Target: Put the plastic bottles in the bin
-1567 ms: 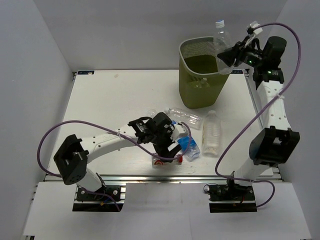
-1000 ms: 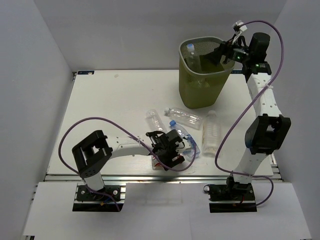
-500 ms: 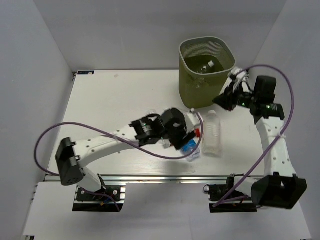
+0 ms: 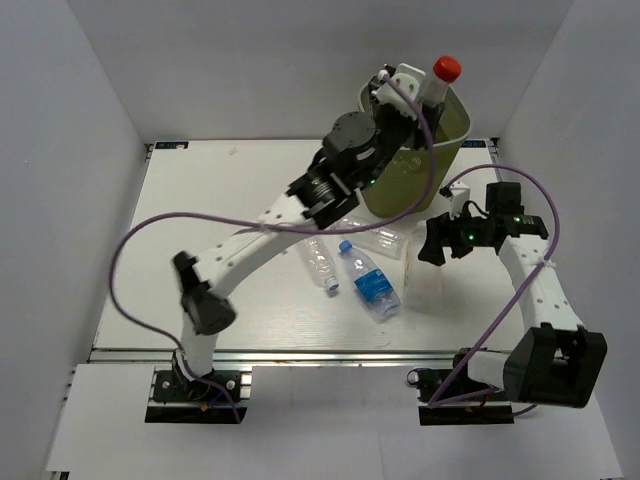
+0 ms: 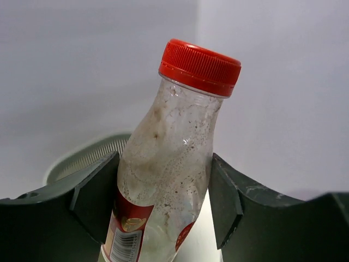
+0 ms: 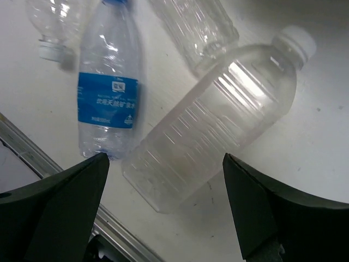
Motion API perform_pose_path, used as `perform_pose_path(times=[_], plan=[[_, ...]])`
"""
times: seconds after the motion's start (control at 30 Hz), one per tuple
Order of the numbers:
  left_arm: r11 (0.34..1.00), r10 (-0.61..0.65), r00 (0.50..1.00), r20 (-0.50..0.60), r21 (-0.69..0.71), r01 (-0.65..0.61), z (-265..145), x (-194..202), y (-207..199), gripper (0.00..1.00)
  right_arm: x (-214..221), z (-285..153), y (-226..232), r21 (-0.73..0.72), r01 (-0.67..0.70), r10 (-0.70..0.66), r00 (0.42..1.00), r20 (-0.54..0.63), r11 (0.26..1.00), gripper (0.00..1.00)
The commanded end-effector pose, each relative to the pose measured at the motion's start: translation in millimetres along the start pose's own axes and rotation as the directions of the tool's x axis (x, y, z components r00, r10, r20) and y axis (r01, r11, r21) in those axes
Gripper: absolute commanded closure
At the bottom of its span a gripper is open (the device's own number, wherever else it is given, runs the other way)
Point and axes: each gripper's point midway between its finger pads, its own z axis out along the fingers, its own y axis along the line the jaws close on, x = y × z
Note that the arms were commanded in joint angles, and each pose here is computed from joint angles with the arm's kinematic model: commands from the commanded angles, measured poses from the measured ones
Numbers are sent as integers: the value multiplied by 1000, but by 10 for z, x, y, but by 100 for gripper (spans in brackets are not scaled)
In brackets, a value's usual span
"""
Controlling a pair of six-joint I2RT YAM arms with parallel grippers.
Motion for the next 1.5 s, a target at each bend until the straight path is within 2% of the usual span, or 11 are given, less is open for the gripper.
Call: perform_pose_path(times=[0.0,0.2,0.33,0.4,0.7,0.73,0.8,0.87,0.9,1.17,1.47], plan=[[986,-57,990,133,-149,77,469,-60,309,63,106,-8,-58,53,-64,68,995,-72,997,10],[932,-184,948,261,-259,252,847,254,824,47,182,-3,-18,87,-48,52,998,-47,995,10],[929,-214,960,180,-265,257,953,682,979,10,308,35,-67,131,-80,90,993,-73,988,10],[927,-229,960,161,-264,265,960,741,1008,1,351,79,-116,156,-85,97,992,-75,984,10],[952,-50,999,-3,-301,46,532,741,1200,1,540,470,-175,206,-240,267,957,-115,949,10],[947,-44,999,32,-318,52,303,373,1277,1,530,524,-174,209,-267,294,949,-112,941,10],[944,-16,994,-107,-330,-20,-52,847,1292,1,583,545,-330,307,-274,325,937,-126,911,10],[929,-23,998,-60,-371,0,-573,482,1445,1,637,572,-456,382,-294,366,921,-132,876,10],[925,-24,987,-161,-378,-39,-834,960,1475,1,646,577,-489,399,-286,365,921,-137,872,10],[838,-285,896,-342,-543,59,-2333,2013,1660,1,782,671,-735,567,-332,467,878,-107,754,10],[817,-419,801,-427,-562,128,-2461,2534,1444,1,1067,737,-602,542,-365,527,831,-177,757,21]])
